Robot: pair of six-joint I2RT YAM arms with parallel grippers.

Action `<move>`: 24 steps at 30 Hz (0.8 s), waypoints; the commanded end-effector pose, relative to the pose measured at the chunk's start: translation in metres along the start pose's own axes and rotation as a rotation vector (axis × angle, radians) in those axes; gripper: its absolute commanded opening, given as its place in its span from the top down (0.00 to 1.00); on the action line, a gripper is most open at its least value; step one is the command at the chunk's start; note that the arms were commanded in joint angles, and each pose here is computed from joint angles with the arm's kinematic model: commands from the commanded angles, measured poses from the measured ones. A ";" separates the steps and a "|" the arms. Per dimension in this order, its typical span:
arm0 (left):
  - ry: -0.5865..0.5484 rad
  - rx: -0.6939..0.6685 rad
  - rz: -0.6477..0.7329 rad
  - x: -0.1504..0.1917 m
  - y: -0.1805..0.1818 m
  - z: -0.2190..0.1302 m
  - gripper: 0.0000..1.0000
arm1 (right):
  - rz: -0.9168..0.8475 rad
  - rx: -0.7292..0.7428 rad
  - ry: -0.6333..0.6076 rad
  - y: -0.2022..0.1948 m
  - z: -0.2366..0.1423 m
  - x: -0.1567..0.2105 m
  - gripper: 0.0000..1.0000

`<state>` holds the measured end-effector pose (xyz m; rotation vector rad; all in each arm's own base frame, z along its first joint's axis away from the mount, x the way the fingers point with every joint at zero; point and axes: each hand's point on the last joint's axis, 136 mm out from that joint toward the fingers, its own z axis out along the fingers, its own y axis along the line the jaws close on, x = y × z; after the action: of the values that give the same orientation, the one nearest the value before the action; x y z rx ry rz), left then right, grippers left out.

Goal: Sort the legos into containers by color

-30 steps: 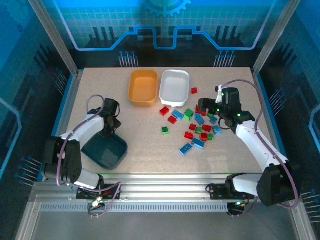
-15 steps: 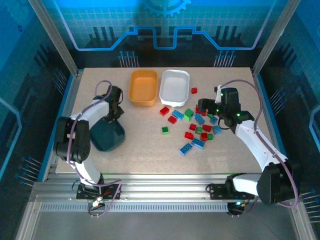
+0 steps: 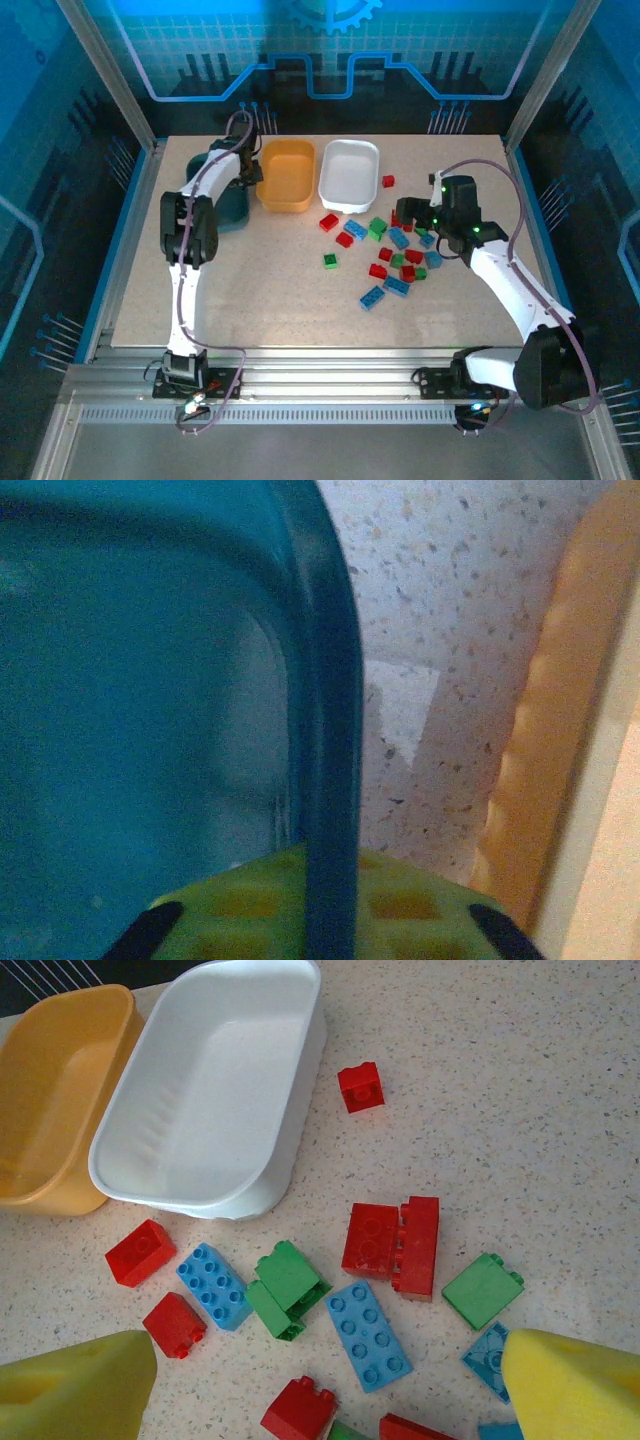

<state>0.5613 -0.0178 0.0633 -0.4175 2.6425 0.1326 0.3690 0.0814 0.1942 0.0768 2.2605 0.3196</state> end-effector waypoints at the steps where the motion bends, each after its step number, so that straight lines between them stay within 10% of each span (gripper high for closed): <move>1: -0.025 0.061 0.065 -0.017 -0.004 -0.022 0.63 | -0.024 -0.013 0.009 0.006 0.001 0.002 0.09; 7: -0.178 0.057 -0.002 -0.049 0.015 -0.094 0.19 | -0.026 -0.025 0.018 0.009 0.002 0.003 0.10; 16: -0.035 -0.174 -0.304 -0.022 0.156 -0.071 0.34 | -0.032 -0.047 0.022 0.015 0.003 0.004 0.10; 24: 0.051 -0.047 -0.237 -0.003 0.155 -0.022 0.46 | -0.036 -0.045 0.030 0.015 0.006 0.005 0.10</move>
<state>0.5012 0.1604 0.1079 -0.8812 2.5278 0.2333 0.3686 0.0884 0.1889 0.0564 2.2780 0.3366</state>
